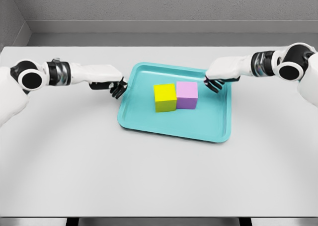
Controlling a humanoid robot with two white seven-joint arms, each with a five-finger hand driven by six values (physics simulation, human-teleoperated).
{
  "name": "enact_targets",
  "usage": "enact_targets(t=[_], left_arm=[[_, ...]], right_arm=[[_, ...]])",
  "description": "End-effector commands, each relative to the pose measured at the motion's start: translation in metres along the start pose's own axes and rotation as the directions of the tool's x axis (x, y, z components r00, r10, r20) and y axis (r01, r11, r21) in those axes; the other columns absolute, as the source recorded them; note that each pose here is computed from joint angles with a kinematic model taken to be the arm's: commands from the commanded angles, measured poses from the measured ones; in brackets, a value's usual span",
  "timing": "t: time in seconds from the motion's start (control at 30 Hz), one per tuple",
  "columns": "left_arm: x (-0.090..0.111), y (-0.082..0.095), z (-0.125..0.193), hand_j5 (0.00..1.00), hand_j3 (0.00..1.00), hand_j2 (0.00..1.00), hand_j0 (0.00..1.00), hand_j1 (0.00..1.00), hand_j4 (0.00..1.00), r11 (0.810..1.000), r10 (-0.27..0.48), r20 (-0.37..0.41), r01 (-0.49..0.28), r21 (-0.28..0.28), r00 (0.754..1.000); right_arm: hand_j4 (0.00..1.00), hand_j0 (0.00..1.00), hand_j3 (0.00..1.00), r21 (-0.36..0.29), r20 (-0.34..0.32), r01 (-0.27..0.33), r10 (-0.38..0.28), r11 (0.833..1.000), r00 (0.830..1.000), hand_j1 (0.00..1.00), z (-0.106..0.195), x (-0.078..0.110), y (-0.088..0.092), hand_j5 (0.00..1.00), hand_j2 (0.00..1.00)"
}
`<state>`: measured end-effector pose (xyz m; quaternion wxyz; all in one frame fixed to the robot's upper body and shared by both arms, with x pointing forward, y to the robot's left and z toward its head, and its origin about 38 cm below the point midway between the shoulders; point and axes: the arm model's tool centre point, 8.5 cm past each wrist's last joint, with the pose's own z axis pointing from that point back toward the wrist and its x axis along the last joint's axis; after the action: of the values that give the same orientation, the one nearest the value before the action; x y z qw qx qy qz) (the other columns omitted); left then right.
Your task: Push two cubes
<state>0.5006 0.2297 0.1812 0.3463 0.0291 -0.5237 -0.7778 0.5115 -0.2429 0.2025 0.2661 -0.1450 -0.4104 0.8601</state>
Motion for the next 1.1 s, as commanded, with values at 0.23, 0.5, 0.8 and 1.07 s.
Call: enact_targets(t=[0.23,0.5,0.8,1.07], left_arm=[[-0.002,0.0,0.003,0.12,0.12,0.12,0.12,0.12,0.12,1.0,0.012,-0.002,-0.012,0.007,1.0],[-0.002,-0.001,0.003,0.12,0.12,0.12,0.12,0.12,0.12,1.0,0.014,-0.004,-0.014,0.007,1.0],[-0.003,-0.001,0.003,0.12,0.12,0.12,0.12,0.12,0.12,1.0,0.014,-0.006,-0.014,0.006,1.0],[-0.032,0.029,0.055,1.0,1.0,1.0,1.0,1.0,1.0,0.979,0.1,-0.071,-0.085,0.184,0.992]], right_arm=[[0.16,0.16,0.16,0.061,0.03,-0.012,0.011,0.998,1.0,0.16,-0.026,0.013,0.011,0.16,0.16],[0.16,0.16,0.16,0.061,0.037,-0.038,0.036,0.997,0.999,0.16,-0.032,0.017,0.002,0.16,0.16],[0.16,0.16,0.16,0.044,0.037,-0.041,0.039,0.998,0.999,0.16,-0.033,0.017,-0.007,0.16,0.16],[0.48,0.48,0.48,-0.182,-0.251,0.066,-0.111,0.981,0.962,0.48,0.115,-0.077,-0.017,0.48,0.48]])
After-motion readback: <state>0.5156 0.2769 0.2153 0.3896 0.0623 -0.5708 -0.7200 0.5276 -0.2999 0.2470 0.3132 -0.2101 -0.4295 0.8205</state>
